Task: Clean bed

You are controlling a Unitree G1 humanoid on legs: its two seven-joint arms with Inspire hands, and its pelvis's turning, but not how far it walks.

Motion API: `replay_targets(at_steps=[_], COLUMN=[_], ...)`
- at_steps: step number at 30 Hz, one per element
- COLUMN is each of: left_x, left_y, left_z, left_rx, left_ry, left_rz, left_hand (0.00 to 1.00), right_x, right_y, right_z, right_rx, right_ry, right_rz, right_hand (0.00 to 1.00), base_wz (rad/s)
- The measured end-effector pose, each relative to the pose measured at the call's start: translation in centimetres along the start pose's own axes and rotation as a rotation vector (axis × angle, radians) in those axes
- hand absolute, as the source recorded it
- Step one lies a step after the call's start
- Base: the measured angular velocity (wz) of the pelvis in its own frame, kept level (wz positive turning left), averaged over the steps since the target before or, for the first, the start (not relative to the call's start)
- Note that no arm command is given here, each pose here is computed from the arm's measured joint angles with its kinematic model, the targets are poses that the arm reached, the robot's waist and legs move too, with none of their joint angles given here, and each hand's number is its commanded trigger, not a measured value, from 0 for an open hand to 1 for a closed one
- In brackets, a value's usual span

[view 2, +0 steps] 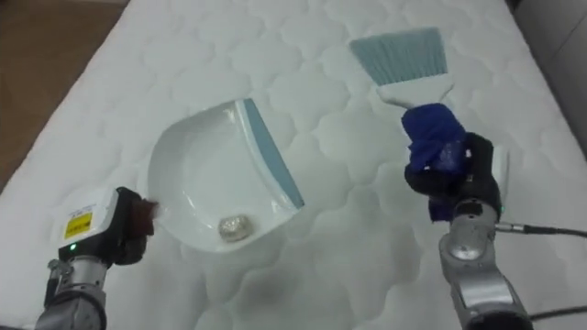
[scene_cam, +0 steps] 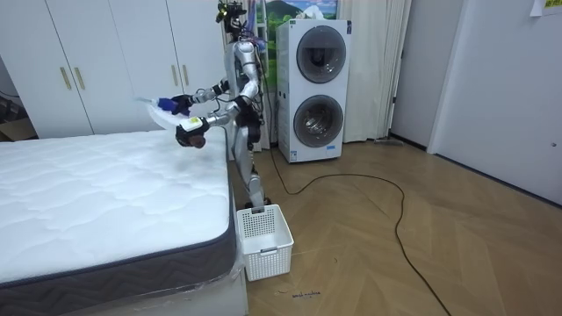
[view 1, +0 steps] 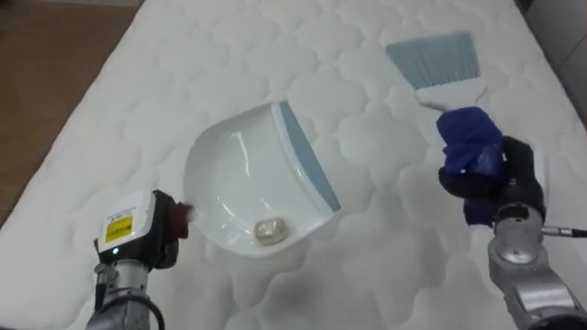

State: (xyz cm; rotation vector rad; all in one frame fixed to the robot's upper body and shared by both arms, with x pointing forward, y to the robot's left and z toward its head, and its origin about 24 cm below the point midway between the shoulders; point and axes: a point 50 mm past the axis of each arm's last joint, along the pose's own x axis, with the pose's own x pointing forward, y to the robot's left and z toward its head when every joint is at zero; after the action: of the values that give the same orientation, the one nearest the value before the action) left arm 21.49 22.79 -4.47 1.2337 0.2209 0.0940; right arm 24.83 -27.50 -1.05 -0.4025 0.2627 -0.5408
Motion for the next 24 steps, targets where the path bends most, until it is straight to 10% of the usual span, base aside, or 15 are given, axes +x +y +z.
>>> replay_targets(at_steps=[24], left_x=[-1.0], left_y=[1.1], left_z=[-0.8], left_rx=[-0.157], left_ry=[0.099], left_rz=[0.075], left_hand=[1.00], right_x=[-0.1], right_y=[-2.1], right_z=[2.1], right_rx=[0.081], right_ry=[-0.130], right_rz=[-0.132], right_hand=[0.00], base_wz=[0.50])
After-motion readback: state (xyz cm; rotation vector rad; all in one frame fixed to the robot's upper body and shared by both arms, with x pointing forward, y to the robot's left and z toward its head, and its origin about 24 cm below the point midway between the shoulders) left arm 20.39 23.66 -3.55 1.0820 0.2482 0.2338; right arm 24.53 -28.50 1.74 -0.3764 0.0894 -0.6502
